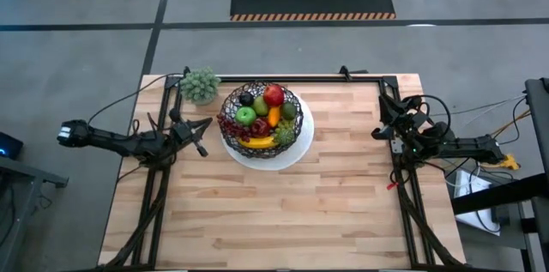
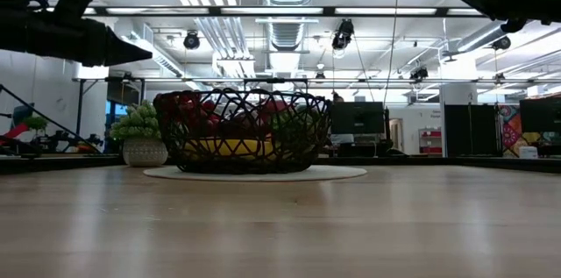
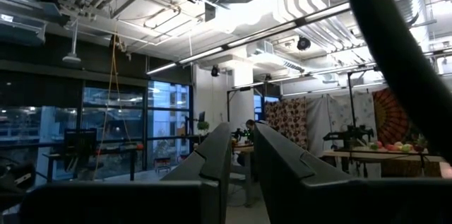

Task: Build produce basket
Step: Return to Home Position

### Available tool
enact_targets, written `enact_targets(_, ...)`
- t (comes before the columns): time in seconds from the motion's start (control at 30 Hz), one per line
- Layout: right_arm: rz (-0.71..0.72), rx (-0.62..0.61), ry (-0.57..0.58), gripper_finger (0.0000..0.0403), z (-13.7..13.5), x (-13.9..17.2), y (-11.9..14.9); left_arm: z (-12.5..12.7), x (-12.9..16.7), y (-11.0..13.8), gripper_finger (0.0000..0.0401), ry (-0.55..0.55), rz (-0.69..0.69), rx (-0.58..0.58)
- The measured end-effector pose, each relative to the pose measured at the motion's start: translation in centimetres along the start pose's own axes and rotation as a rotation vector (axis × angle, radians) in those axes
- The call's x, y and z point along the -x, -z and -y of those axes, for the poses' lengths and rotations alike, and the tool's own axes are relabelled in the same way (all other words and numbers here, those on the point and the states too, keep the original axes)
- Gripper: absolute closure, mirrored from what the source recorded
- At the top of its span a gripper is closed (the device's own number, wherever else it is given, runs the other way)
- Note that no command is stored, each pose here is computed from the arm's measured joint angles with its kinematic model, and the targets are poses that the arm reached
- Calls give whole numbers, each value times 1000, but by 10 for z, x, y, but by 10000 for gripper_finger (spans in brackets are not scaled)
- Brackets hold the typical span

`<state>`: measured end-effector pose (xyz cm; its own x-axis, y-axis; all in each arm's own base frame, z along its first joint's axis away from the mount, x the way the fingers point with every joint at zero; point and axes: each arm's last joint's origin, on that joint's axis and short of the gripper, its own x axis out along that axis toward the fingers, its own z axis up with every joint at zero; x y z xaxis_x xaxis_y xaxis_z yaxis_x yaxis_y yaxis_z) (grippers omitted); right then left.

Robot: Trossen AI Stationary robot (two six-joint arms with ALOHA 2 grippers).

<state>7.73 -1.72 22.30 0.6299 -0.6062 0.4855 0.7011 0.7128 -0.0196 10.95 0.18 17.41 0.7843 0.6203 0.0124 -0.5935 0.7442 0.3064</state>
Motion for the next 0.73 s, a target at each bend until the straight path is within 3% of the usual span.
enact_targets(0.73,0,0,0,349,0,0,0,4,-2,4,401,12,-35,-42)
